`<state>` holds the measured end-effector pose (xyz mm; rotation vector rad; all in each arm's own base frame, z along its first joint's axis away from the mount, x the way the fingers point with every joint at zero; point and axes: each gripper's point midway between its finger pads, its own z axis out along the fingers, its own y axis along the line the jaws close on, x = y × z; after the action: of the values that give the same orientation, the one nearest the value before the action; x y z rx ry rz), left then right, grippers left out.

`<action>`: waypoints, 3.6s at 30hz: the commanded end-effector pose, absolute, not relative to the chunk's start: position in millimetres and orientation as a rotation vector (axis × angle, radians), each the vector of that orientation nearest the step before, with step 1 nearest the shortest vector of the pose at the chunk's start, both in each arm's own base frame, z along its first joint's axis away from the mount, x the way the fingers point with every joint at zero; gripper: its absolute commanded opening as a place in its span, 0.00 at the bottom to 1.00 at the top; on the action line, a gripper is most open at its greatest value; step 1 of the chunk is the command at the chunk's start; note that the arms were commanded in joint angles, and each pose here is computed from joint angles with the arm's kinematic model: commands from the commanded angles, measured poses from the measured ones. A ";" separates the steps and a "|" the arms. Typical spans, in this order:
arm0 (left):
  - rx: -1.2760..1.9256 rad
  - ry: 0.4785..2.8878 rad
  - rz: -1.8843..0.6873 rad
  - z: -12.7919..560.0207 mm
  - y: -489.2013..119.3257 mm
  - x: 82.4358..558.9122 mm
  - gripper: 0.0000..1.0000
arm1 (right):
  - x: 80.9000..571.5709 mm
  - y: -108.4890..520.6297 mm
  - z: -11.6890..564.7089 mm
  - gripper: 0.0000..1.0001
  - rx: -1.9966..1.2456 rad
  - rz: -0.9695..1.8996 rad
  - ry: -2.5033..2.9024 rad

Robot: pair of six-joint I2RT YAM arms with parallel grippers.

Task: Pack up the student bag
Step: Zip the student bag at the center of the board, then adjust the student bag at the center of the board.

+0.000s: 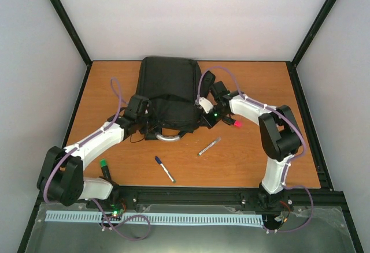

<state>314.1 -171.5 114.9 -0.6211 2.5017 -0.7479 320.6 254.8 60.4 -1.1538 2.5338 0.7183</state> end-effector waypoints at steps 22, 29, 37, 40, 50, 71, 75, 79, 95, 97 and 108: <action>-0.510 2.479 -0.765 126.3 -172.5 310.5 0.01 | 419.5 229.9 52.7 0.03 -0.993 0.508 2.545; -0.515 2.481 -0.765 124.0 -171.8 308.9 0.01 | 432.1 226.5 58.3 0.03 -0.935 0.498 2.532; -0.517 2.481 -0.772 124.2 -172.0 307.6 0.01 | 440.1 228.2 63.2 0.03 -0.912 0.504 2.520; -0.527 2.477 -0.781 123.7 -172.4 307.4 0.01 | 434.7 231.8 77.5 0.08 -0.933 0.543 2.488; -0.535 2.459 -0.816 125.7 -175.8 309.5 0.01 | 389.8 237.8 176.1 0.99 -1.002 0.701 2.311; -0.563 2.481 -0.837 98.8 -189.3 293.0 0.01 | 376.2 179.5 234.0 1.00 -0.807 0.700 2.170; -0.480 2.532 -0.836 91.6 -219.1 283.6 0.01 | 372.1 177.4 234.3 1.00 -0.803 0.698 2.154; -0.450 2.551 -0.840 87.0 -241.3 278.6 0.01 | 368.5 173.5 240.6 1.00 -0.800 0.666 2.137; -0.079 2.585 -0.588 169.6 -209.6 240.0 1.00 | 346.5 136.1 232.8 1.00 -0.900 0.345 2.190; -0.060 2.516 -0.525 187.8 -201.9 250.6 1.00 | 351.5 126.1 222.0 1.00 -0.916 0.261 2.235; -0.225 2.300 -0.324 238.4 -157.2 324.4 1.00 | 353.8 110.7 142.4 0.69 -1.118 0.265 2.419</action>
<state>295.6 -184.7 219.8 -0.1264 2.3620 -0.4900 354.5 125.9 168.8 -1.0570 2.3334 0.2929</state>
